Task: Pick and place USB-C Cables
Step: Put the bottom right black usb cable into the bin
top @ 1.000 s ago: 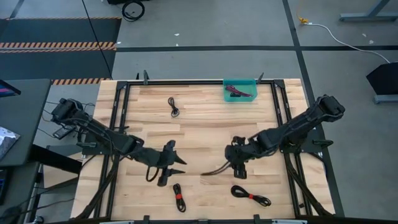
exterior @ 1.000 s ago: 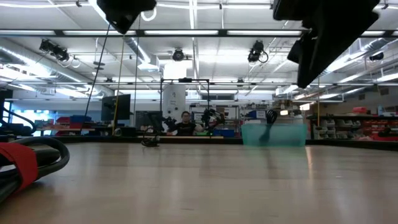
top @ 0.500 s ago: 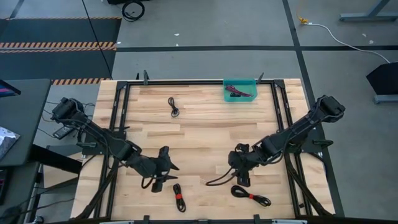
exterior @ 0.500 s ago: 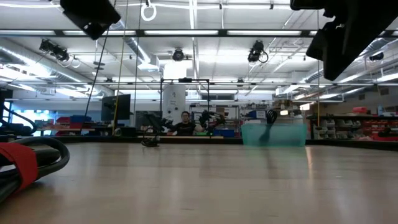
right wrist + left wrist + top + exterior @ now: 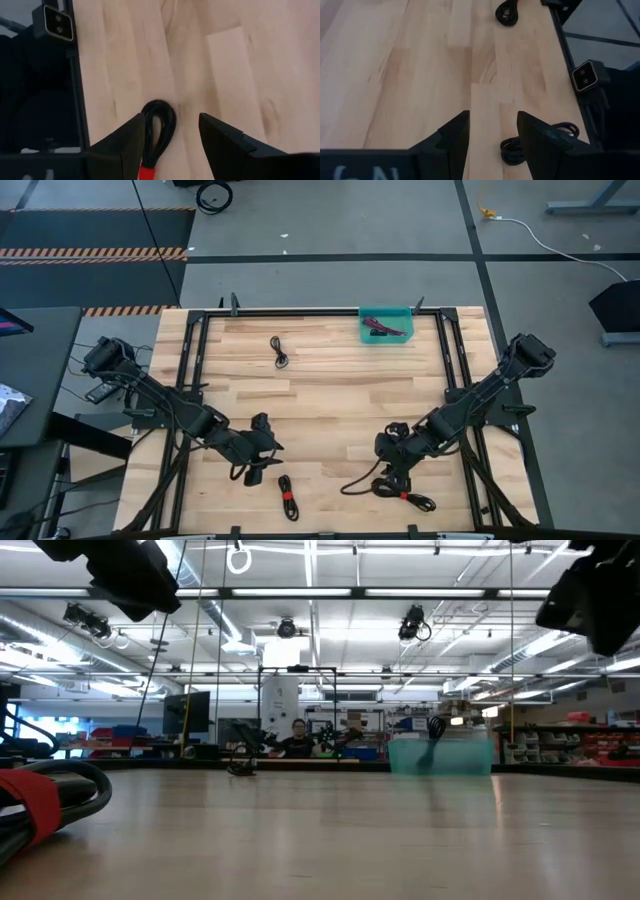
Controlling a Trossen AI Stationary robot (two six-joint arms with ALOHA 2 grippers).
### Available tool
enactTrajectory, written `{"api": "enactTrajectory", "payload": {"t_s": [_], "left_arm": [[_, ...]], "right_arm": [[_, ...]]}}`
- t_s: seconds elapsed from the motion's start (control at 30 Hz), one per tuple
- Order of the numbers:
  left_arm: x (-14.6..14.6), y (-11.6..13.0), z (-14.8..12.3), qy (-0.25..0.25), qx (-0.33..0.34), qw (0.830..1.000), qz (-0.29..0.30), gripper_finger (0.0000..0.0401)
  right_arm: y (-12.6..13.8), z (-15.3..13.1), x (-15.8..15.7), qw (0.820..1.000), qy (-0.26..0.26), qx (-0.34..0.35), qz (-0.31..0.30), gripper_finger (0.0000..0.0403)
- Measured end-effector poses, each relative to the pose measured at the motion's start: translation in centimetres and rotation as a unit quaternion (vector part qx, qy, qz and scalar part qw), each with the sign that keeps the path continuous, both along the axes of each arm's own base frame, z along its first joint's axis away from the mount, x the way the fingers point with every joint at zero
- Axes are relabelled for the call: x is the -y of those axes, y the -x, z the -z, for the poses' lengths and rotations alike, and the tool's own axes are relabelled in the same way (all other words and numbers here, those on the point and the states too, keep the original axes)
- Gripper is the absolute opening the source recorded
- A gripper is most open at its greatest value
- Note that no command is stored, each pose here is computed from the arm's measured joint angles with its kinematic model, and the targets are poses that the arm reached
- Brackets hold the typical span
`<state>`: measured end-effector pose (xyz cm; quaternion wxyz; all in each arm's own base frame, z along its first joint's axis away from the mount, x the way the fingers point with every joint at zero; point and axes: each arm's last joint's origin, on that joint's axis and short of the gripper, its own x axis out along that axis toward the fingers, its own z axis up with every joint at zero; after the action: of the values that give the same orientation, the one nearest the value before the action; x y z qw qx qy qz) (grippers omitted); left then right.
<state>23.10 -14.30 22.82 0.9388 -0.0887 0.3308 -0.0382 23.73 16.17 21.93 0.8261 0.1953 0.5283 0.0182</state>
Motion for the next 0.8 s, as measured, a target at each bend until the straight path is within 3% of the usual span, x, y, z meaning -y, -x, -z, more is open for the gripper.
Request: {"api": "enactTrajectory", "payload": {"t_s": [0.17, 0.37, 0.53, 0.8], "left_arm": [[-0.2, 0.3, 0.4, 0.007, -0.029, 0.999, -0.015, 0.0172], [1.2, 1.3, 0.5, 0.004, -0.045, 0.997, 0.062, 0.0172], [2.4, 2.3, 0.6, -0.033, -0.033, 0.995, 0.087, 0.0172], [2.5, 2.5, 0.5, -0.063, -0.016, 0.996, 0.065, 0.0172]], "right_arm": [[0.6, 0.1, -0.7, 1.000, -0.011, -0.013, 0.013, 0.0194], [1.2, 0.5, -1.6, 0.999, -0.030, -0.043, -0.006, 0.0194], [1.7, 2.5, -3.0, 0.994, -0.020, -0.097, -0.035, 0.0194], [1.8, 6.0, -4.2, 0.977, -0.031, -0.207, -0.033, 0.0194]]}}
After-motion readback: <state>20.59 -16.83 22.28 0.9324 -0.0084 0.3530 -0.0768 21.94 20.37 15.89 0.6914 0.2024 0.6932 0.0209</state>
